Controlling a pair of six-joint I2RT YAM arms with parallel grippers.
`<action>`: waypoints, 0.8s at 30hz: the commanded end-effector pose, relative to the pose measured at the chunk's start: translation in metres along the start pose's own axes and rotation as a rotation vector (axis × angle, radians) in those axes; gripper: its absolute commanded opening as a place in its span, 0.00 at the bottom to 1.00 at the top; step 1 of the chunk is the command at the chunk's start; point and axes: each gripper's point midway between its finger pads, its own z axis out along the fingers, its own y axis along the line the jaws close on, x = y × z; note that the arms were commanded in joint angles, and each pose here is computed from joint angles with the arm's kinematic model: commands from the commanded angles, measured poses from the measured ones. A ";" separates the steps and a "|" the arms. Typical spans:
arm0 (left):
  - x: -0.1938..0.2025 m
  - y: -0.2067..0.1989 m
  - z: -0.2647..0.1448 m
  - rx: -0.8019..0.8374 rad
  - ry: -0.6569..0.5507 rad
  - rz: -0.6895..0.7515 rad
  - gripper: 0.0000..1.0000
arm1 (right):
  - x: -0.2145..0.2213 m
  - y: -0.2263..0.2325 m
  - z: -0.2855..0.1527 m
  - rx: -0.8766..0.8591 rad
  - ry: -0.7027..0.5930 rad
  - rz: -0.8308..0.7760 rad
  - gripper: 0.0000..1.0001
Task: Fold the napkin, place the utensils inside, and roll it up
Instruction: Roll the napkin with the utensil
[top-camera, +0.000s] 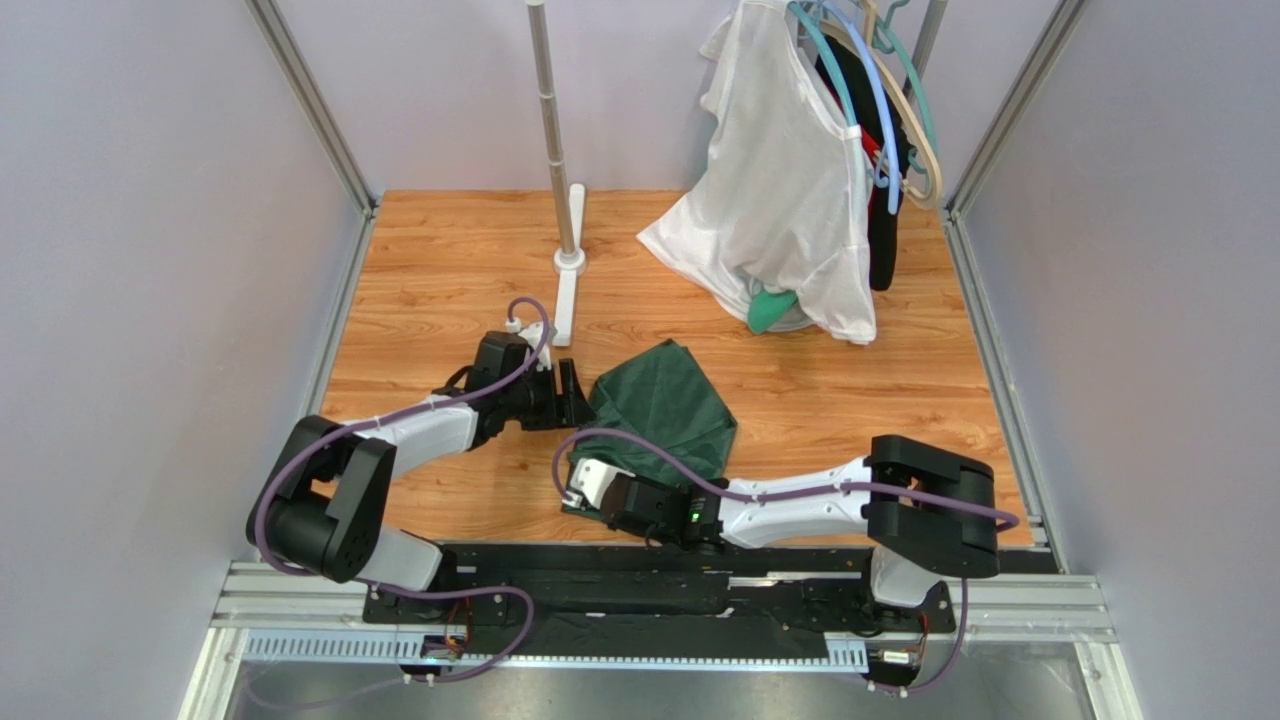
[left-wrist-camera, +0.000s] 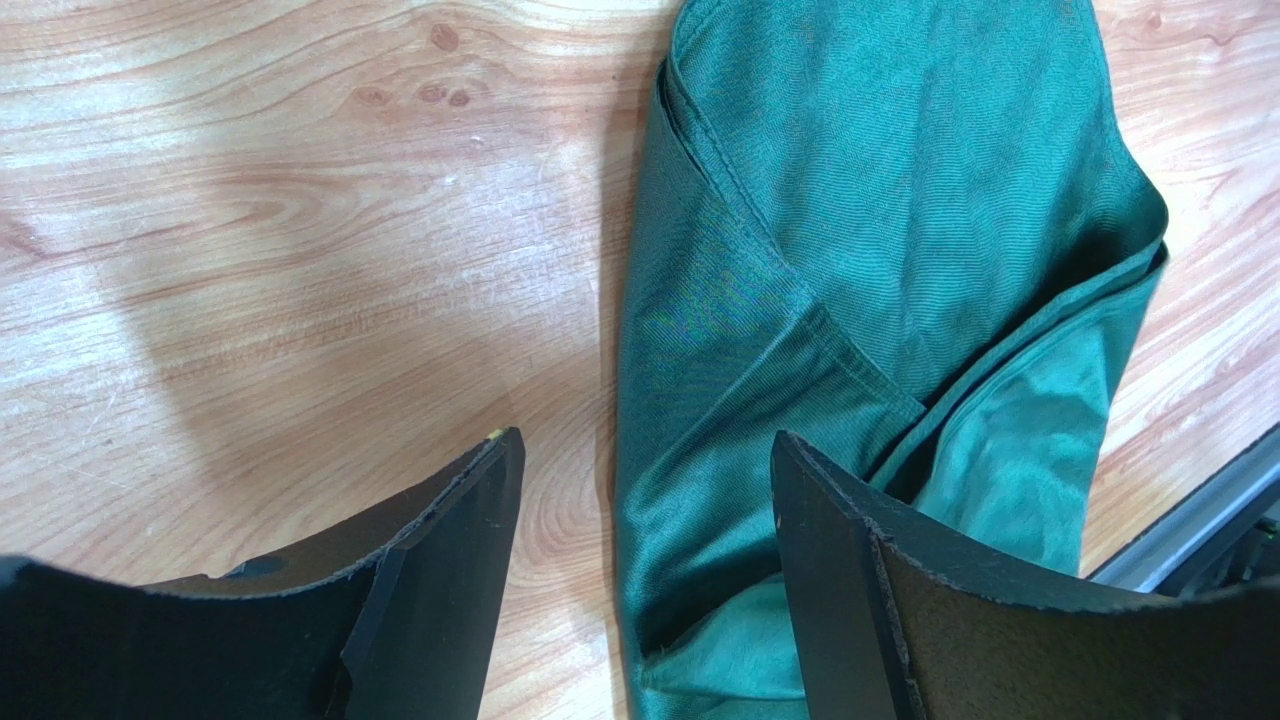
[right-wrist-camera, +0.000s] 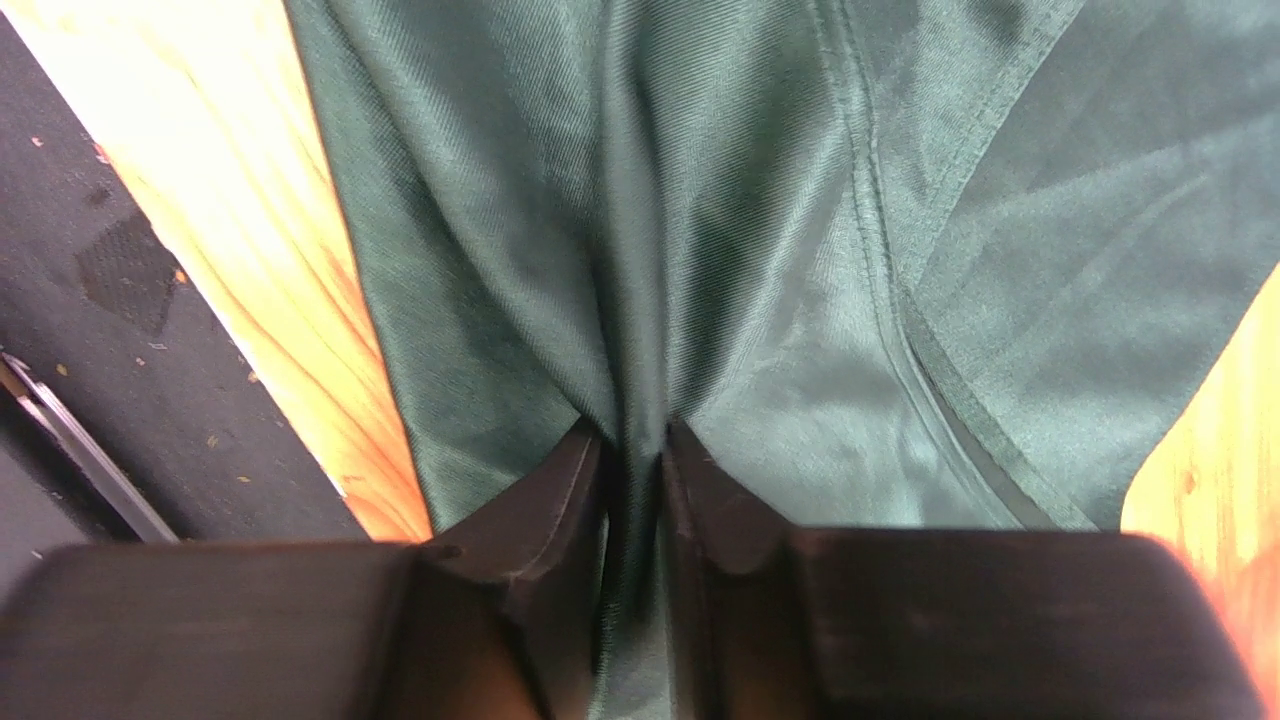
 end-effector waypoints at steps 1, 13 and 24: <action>-0.008 -0.003 0.001 0.016 -0.016 0.022 0.71 | -0.017 -0.004 -0.003 0.070 -0.004 -0.001 0.17; -0.008 -0.005 0.003 0.029 -0.011 0.017 0.71 | -0.006 0.007 -0.014 0.142 0.108 0.025 0.15; -0.005 -0.005 0.007 0.041 0.003 0.013 0.71 | -0.006 0.026 -0.016 0.108 0.111 0.066 0.29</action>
